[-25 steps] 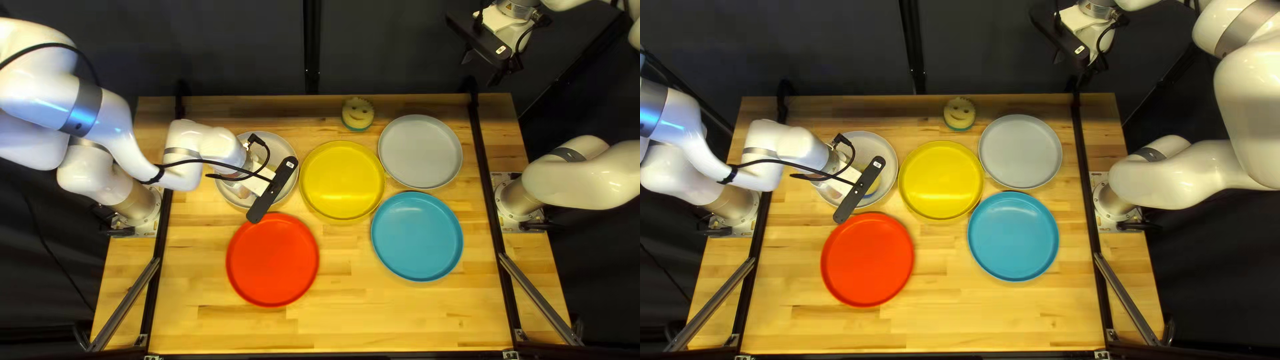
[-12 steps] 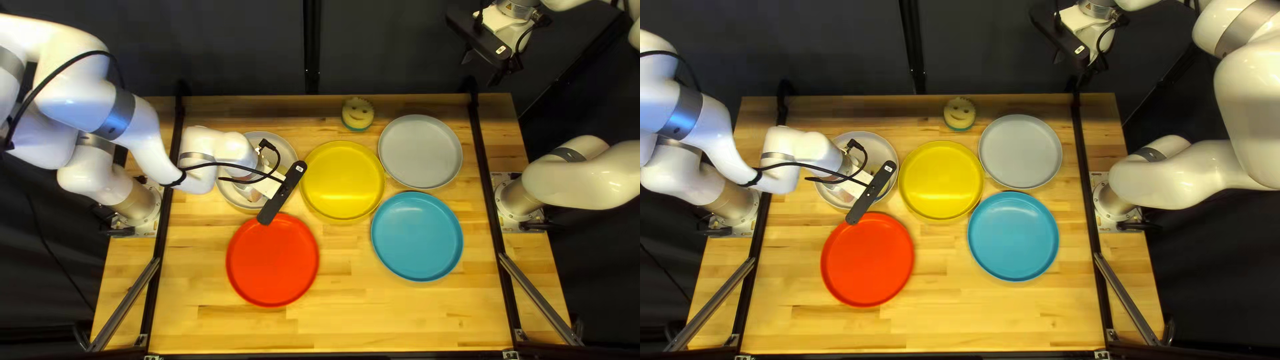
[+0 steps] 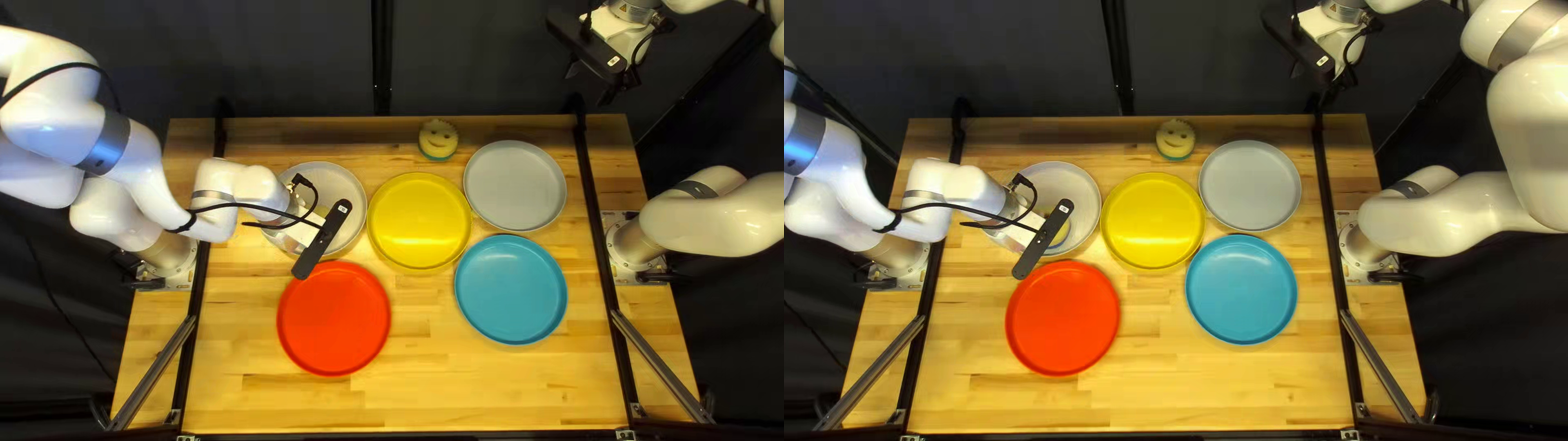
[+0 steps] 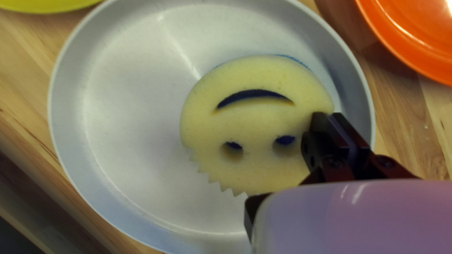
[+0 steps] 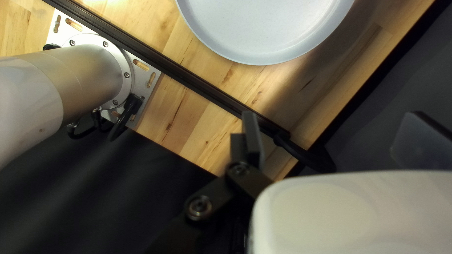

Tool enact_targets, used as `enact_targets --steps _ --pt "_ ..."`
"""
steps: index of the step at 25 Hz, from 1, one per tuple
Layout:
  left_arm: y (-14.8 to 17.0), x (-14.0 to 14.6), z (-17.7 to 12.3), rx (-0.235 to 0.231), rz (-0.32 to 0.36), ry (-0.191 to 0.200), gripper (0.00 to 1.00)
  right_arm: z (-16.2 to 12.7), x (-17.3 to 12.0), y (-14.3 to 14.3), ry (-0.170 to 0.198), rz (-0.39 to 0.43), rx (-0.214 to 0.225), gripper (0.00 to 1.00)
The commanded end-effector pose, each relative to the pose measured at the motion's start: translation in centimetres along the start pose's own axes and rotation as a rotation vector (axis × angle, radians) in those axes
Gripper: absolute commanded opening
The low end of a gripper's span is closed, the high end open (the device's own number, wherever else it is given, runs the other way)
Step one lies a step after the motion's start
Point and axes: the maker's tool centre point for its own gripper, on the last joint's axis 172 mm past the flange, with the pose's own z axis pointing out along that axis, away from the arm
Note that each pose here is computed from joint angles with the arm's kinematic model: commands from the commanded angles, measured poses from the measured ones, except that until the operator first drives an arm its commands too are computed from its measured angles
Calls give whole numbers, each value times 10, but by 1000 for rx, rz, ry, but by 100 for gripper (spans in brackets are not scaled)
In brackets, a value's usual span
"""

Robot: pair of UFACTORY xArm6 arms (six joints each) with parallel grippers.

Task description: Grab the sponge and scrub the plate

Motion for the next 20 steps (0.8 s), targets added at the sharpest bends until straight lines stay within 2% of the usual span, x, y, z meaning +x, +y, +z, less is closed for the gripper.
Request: enact_targets --steps 1,6,11,17,20 --pt "-16 17 4 3 3 6 0 0 0 0 0 0 0 100" --pt "-48 38 7 12 14 21 0 0 0 0 0 0 0 100" --pt "-64 47 7 17 23 33 0 0 0 0 0 0 0 100" --pt "-51 27 7 15 9 30 0 0 0 0 0 0 0 100" --pt "-36 8 8 9 -8 24 0 0 0 0 0 0 0 100"
